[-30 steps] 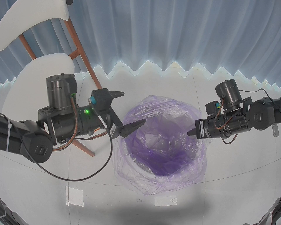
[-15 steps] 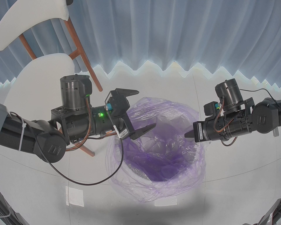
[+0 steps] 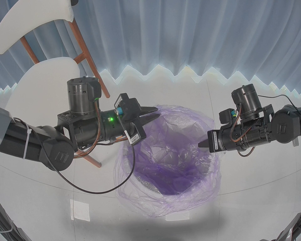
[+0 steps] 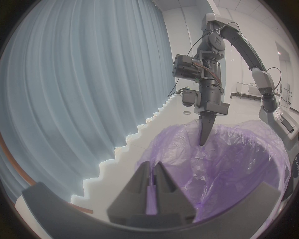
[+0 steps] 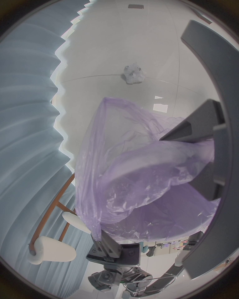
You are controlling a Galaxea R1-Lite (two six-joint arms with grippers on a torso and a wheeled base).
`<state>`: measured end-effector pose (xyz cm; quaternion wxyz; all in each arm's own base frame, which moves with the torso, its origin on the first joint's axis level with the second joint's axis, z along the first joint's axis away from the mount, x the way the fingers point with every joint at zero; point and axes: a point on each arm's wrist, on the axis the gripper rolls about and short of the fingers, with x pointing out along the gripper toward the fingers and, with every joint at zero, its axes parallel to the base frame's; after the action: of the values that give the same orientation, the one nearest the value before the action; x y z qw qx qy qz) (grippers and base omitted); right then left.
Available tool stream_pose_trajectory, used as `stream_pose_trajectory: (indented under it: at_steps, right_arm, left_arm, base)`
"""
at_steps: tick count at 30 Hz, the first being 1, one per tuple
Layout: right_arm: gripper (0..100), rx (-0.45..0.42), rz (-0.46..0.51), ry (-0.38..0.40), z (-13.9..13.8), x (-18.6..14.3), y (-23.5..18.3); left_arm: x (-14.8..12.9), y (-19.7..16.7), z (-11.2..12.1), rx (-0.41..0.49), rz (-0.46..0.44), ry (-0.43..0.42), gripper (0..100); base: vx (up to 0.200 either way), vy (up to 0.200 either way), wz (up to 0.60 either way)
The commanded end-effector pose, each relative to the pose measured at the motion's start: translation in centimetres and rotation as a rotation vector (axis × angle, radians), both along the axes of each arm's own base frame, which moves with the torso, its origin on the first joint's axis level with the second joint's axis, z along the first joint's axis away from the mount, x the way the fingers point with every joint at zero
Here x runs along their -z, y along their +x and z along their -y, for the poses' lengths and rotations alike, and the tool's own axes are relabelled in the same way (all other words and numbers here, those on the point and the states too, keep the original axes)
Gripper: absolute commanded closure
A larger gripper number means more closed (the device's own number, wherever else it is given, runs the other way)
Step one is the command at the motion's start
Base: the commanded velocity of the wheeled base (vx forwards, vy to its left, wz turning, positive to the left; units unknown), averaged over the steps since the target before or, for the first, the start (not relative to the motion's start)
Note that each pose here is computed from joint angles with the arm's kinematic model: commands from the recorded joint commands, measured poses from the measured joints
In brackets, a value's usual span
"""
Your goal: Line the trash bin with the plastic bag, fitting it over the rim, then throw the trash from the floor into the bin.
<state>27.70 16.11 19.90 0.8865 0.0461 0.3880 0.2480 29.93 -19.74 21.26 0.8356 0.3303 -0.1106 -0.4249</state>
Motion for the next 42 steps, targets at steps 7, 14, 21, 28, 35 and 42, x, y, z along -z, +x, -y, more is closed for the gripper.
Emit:
stream_pose_trajectory:
  at_steps: [7, 14, 21, 28, 35, 42]
  right_arm:
    - [100, -0.019, 0.008, 0.008, 0.7, -0.5, -1.5]
    - [100, -0.104, 0.012, 0.094, 1.6, -2.0, -3.6]
    - [100, -0.176, 0.005, 0.127, 2.5, -2.1, -5.3]
    - [100, -0.232, 0.011, 0.157, 2.9, -2.2, -6.2]
    - [100, -0.217, 0.043, 0.175, 2.9, -2.4, -5.7]
    - [100, -0.173, 0.080, 0.199, 3.5, -2.8, -4.9]
  left_arm:
    - [-3.3, -0.4, -0.3, -0.024, -0.122, -0.086, 100]
    - [-4.4, -1.2, -0.9, -0.105, -0.582, -0.306, 100]
    - [-5.9, -1.0, -0.6, -0.144, -0.872, -0.585, 100]
    - [-7.0, 0.4, -1.6, -0.207, -1.110, -0.865, 100]
    - [-5.5, 1.5, -2.5, -0.299, -1.258, -0.969, 100]
    - [-2.8, 0.5, -2.6, -0.364, -1.340, -0.928, 100]
  base:
    - [0.000, 0.000, 0.00]
    - [0.000, 0.000, 0.00]
    - [0.000, 0.000, 0.00]
    - [0.000, 0.000, 0.00]
    - [0.000, 0.000, 0.00]
    - [0.000, 0.000, 0.00]
